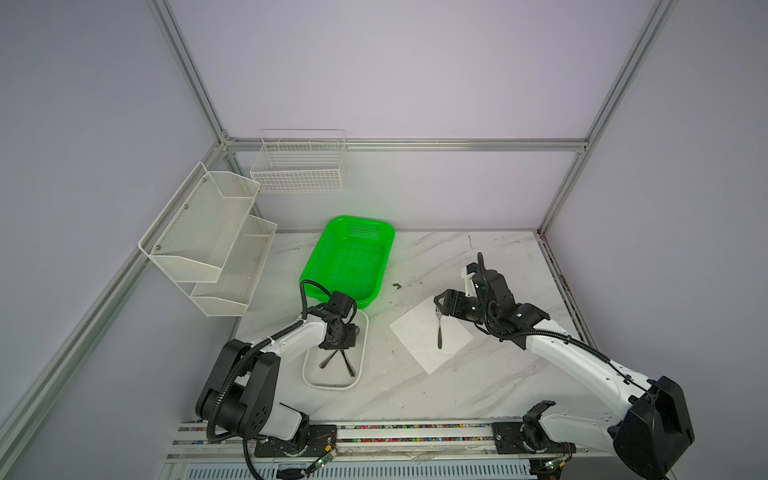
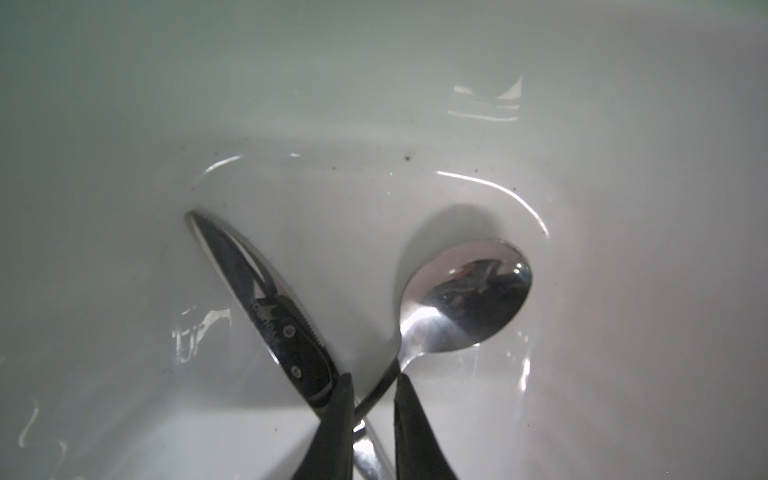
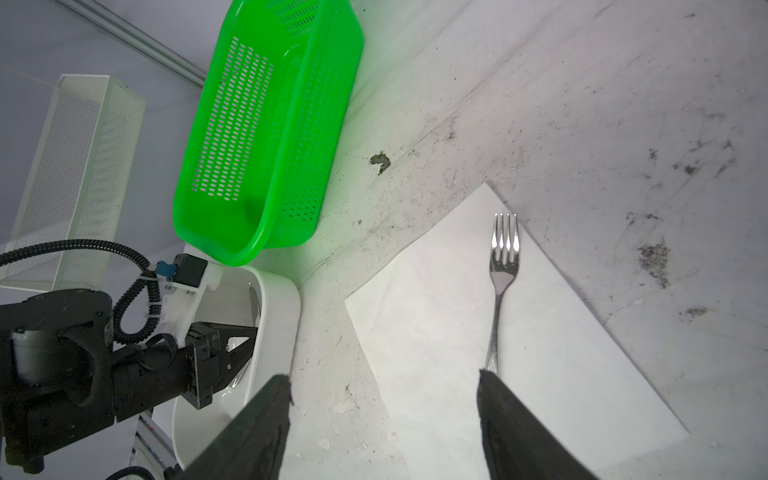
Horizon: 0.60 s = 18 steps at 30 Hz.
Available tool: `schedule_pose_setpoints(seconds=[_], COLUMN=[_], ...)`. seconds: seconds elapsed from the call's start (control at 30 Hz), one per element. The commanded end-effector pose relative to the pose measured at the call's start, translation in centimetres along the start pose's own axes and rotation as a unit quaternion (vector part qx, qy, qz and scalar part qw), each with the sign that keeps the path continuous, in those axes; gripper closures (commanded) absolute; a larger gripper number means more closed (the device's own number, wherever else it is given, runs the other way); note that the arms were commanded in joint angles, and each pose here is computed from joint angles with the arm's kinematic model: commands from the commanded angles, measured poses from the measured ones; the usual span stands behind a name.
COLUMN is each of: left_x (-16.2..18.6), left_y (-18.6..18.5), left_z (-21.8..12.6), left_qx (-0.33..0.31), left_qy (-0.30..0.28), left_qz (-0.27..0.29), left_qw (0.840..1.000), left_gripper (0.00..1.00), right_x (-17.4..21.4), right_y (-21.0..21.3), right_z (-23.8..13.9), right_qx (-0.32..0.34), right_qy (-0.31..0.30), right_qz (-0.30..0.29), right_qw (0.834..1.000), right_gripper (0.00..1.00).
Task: Place the utensils on the paper napkin and roll it up
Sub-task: 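Lower the left gripper toward the crossed spoon and knife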
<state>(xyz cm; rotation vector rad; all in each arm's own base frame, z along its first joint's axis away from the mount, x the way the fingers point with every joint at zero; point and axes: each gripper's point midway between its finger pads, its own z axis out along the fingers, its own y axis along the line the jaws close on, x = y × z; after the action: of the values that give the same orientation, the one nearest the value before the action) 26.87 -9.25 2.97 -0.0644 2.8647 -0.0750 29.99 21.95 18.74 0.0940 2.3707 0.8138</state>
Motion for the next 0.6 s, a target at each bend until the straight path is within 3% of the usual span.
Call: schedule_pose_setpoints(seconds=[0.0,0.57], left_x=[-1.3,0.2], left_y=[-1.4,-2.5], left_z=[-1.6,-0.8], left_qx=[0.022,0.030], left_qy=[-0.013,0.018], left_qz=[0.003,0.009], left_qw=[1.000,0.999], left_gripper=[0.84,0.84], right_x=[-0.1,0.5], right_y=[-0.1,-0.3], right_z=[-0.3,0.2], right_qx=[0.004,0.004], right_qy=[-0.006,0.004], right_qz=[0.006,0.010], right_qw=[1.000,1.000], right_gripper=[0.27,0.27])
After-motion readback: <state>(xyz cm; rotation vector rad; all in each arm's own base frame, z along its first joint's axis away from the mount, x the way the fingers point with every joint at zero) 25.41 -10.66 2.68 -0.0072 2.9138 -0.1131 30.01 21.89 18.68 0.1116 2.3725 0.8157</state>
